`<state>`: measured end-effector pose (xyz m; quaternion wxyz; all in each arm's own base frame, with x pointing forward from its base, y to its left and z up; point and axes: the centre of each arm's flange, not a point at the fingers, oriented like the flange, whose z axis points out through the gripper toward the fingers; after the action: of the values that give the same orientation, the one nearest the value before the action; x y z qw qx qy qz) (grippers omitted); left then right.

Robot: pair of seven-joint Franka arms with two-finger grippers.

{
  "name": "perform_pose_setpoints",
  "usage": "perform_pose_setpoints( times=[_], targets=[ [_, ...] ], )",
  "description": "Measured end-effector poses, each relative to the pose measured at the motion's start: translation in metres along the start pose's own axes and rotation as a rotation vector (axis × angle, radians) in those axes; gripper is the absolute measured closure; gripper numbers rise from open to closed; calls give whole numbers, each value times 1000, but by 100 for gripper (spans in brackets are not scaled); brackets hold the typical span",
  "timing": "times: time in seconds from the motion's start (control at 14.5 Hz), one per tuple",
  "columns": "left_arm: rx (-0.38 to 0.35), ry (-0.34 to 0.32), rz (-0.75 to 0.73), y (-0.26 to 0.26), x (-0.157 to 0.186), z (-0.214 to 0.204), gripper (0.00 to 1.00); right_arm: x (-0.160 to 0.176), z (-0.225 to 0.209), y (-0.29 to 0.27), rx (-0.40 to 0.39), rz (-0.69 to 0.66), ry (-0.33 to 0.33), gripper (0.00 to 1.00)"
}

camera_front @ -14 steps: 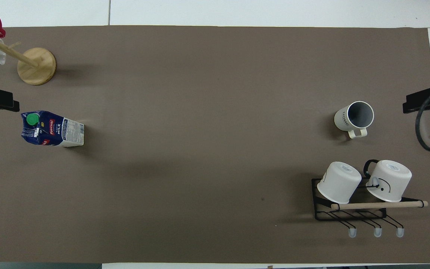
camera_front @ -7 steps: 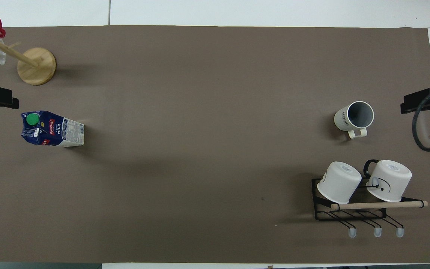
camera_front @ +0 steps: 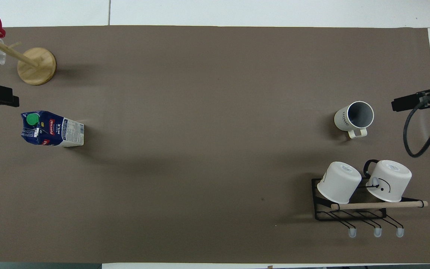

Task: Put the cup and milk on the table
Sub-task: 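Reach the right gripper to the white mug while the left gripper reaches the carton, then grasp the white mug with the right gripper while the left gripper grasps the carton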

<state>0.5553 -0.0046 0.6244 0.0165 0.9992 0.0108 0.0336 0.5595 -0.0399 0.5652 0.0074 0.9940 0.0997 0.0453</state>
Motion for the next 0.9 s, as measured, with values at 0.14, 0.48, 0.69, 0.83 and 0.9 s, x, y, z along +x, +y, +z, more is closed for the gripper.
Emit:
perform_pose_setpoints(
  times=[0.14, 0.48, 0.69, 0.83, 0.9],
  targets=[
    [0, -2, -1, 0, 1, 10, 0, 1, 46, 10, 20, -68, 17, 0],
    [2, 5, -21, -12, 1, 62, 0, 4, 154, 27, 0, -246, 51, 0],
    [3, -8, -29, -16, -2, 91, 0, -7, 192, 26, -12, -289, 66, 0],
    [4, -17, -31, -17, -7, 112, 0, -11, 204, 27, -11, -329, 58, 0],
    [4, -26, -32, -17, -9, 121, 0, -12, 208, 28, -11, -338, 57, 0]
  ],
)
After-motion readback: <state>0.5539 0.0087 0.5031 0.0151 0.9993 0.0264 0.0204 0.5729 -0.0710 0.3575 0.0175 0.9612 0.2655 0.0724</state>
